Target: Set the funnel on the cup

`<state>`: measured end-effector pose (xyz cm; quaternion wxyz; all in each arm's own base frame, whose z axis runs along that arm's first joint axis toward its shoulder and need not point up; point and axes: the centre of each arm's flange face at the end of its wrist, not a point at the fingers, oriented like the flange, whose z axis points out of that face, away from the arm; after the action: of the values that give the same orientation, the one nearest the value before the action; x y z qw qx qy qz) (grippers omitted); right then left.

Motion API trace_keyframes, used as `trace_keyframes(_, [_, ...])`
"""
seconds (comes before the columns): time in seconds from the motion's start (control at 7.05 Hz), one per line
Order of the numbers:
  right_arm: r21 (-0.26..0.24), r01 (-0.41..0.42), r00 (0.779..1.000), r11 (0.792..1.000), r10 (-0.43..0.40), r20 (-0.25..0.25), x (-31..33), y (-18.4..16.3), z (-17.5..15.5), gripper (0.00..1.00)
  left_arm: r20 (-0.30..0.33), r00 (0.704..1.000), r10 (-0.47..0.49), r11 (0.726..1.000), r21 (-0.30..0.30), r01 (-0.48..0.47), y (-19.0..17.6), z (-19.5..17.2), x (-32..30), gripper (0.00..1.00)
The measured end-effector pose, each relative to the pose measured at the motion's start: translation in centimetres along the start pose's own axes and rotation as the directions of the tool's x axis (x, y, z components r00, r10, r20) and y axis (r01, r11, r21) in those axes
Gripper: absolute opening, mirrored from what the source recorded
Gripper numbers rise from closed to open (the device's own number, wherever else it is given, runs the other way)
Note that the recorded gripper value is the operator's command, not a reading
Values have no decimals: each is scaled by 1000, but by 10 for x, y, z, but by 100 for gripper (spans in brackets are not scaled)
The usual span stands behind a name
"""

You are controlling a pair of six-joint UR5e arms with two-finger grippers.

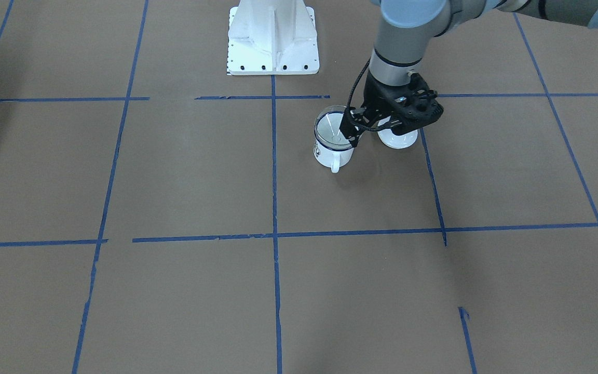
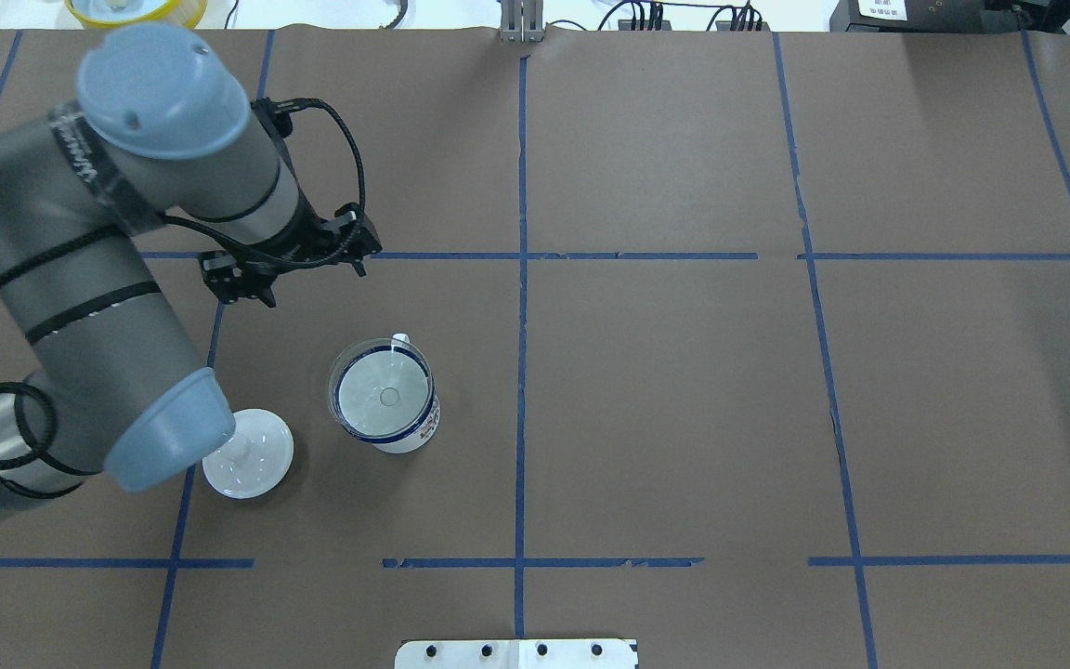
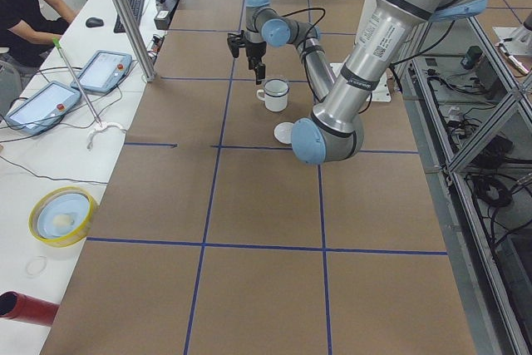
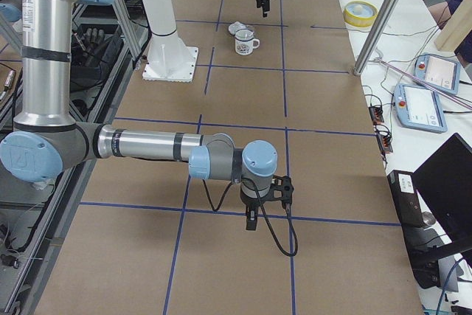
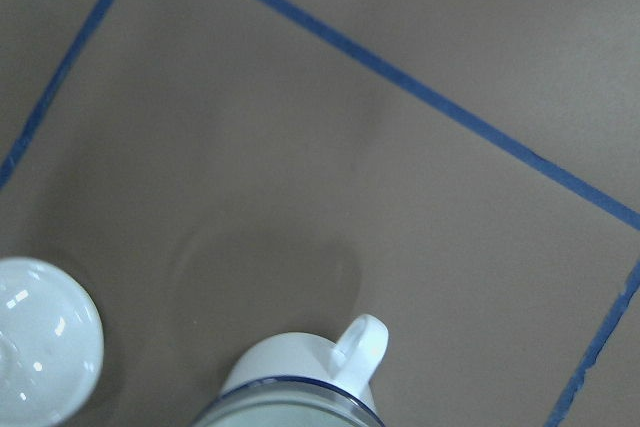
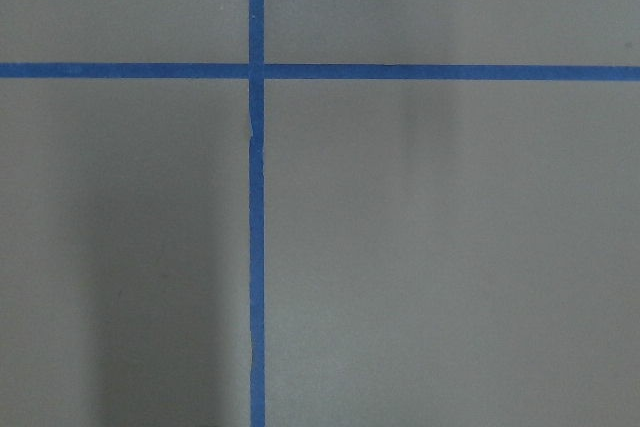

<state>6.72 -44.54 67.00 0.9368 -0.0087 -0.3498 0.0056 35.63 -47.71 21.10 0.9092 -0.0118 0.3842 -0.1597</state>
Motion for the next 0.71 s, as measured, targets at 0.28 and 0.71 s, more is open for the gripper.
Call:
trace_keyframes(0.28, [0, 0, 1000, 1000, 0, 0, 0, 0, 0, 100, 26, 982, 188, 982, -3, -188, -79, -23, -107, 100])
trace_keyframes(0.71, [-1, -1, 1000, 1000, 1, 0, 0, 0, 0, 100, 93, 914, 394, 919, -14, -394, -164, -59, -312, 100])
